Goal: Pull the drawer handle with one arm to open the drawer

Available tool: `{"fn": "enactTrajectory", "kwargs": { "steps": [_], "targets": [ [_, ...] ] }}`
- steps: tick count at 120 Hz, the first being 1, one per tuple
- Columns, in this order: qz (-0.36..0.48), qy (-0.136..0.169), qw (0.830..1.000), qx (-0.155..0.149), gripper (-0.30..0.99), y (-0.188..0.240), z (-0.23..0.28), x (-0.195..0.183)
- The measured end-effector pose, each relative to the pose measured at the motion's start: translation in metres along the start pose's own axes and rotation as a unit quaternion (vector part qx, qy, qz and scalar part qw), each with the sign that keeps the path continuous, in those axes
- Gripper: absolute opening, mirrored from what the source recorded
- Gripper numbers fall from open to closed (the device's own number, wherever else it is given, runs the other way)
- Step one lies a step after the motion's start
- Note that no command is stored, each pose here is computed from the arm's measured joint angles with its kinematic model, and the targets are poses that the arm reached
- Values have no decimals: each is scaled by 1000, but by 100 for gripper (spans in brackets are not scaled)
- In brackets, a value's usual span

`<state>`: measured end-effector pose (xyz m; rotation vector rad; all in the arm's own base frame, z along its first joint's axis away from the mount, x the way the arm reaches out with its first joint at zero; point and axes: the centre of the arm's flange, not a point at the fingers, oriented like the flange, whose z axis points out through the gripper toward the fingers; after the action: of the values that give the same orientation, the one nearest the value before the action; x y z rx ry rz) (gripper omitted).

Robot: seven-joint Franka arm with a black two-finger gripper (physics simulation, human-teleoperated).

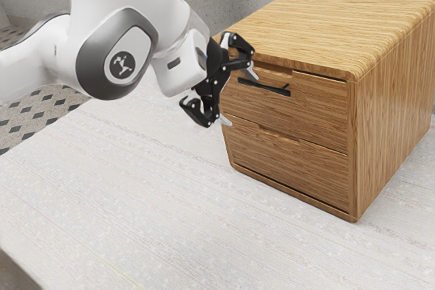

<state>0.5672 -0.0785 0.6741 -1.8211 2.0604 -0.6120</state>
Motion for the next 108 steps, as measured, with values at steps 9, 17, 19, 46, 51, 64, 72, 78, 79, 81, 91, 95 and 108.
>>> {"fn": "enactTrajectory", "kwargs": {
  "steps": [9,17,19,46,51,64,72,78,79,81,91,95,108],
  "targets": [
    [5,2,1000,14,69,-3,0,4],
    [8,4,1000,23,69,-5,1,8],
    [8,5,1000,24,69,-5,2,8],
    [-3,3,1000,22,69,1,10,2],
    [-8,3,1000,21,69,1,11,1],
    [-21,3,1000,19,69,1,15,0],
    [-30,3,999,17,69,1,19,-1],
    [-38,3,999,15,69,1,23,-1],
    [-39,3,999,15,69,1,23,-2],
    [-41,3,999,15,69,1,23,-2],
    [-52,4,999,12,69,1,29,-3],
    [-57,4,998,10,69,1,31,-3],
    [-68,5,998,8,74,1,36,-3]
  ]
}}
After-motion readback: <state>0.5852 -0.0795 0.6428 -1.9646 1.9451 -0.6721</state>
